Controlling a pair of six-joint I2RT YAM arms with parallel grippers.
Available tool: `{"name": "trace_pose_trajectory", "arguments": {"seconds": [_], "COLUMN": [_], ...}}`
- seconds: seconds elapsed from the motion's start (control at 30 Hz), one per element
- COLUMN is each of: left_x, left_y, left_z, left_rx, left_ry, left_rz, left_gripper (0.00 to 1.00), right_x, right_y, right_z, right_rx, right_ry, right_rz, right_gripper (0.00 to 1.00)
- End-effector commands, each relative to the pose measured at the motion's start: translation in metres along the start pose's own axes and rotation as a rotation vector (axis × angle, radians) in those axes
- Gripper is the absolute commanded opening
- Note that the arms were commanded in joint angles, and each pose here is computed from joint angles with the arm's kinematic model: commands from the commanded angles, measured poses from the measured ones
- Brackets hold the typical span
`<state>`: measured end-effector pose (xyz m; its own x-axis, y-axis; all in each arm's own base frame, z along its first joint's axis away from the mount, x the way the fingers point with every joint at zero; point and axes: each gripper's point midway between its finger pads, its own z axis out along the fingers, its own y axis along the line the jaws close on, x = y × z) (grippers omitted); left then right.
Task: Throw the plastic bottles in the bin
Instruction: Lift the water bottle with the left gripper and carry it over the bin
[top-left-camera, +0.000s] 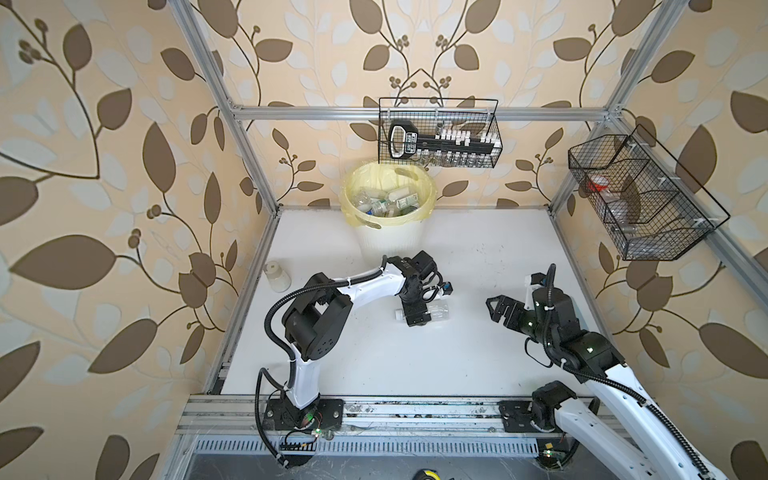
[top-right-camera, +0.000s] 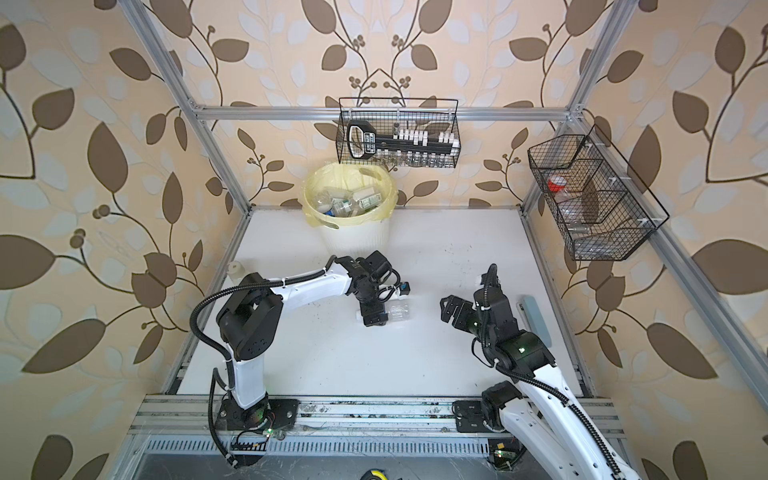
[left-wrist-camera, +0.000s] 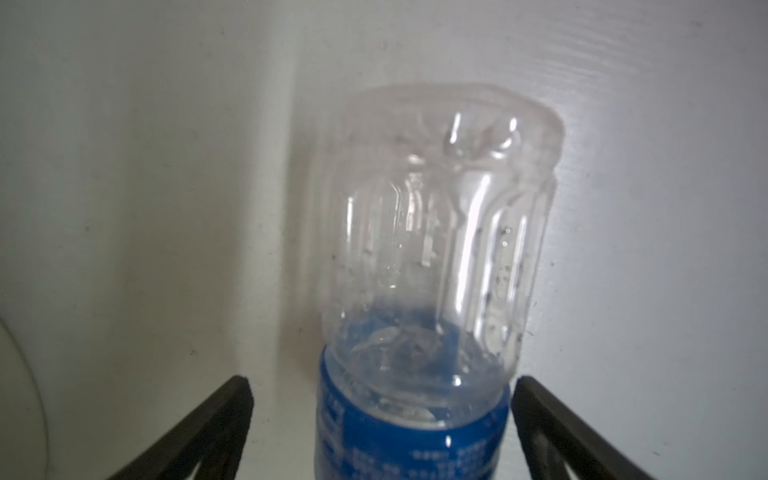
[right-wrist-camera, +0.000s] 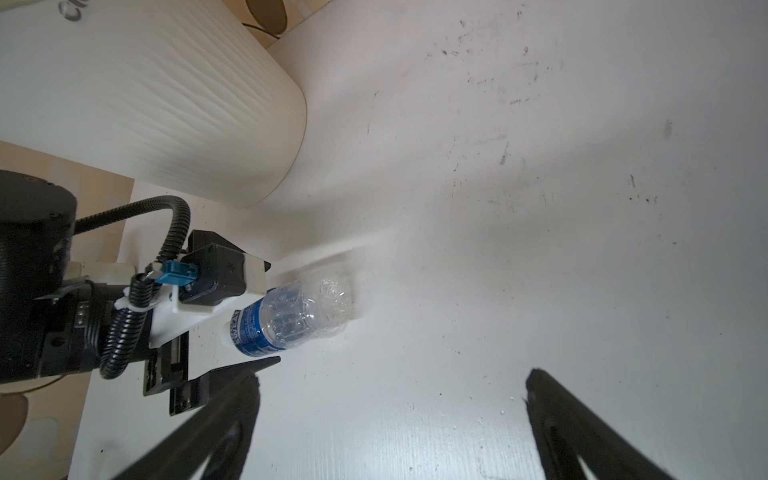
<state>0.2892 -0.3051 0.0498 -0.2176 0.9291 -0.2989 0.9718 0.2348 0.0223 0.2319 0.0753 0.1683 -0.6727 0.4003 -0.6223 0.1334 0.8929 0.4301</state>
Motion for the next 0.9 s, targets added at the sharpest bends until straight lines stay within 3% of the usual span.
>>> {"name": "trace_pose_trajectory", "arguments": {"seconds": [0.0, 0.23, 0.47, 0.87], "left_x": [-0.009, -0.008, -0.008, -0.025], "left_y": [0.004, -0.010, -0.019, -0.005], "left_z": [-0.005, -0.004, -0.019, -0.098], "left_rx": [-0.012, 0.051, 0.094, -0.054], "left_ry": [-0.020, -0.021, -0.006, -0.110], "left_rz": [0.040, 0.028, -0.027, -0.107], "left_gripper": [0.98, 0.73, 0.56, 0.55], "right_x": [0.000, 0.001, 0.001, 0.004], "right_y": [0.000, 0.001, 0.001, 0.002], "right_z": [0.002, 0.001, -0.002, -0.002], "right_rx": [-0.006, -0.022, -0.025, -0.046], "right_ry": [-0.003, -0.007, -0.012, -0.015], "right_rz": [-0.005, 0.016, 0.023, 0.051], "right_gripper": [1.00, 1.00, 1.00, 1.00]}}
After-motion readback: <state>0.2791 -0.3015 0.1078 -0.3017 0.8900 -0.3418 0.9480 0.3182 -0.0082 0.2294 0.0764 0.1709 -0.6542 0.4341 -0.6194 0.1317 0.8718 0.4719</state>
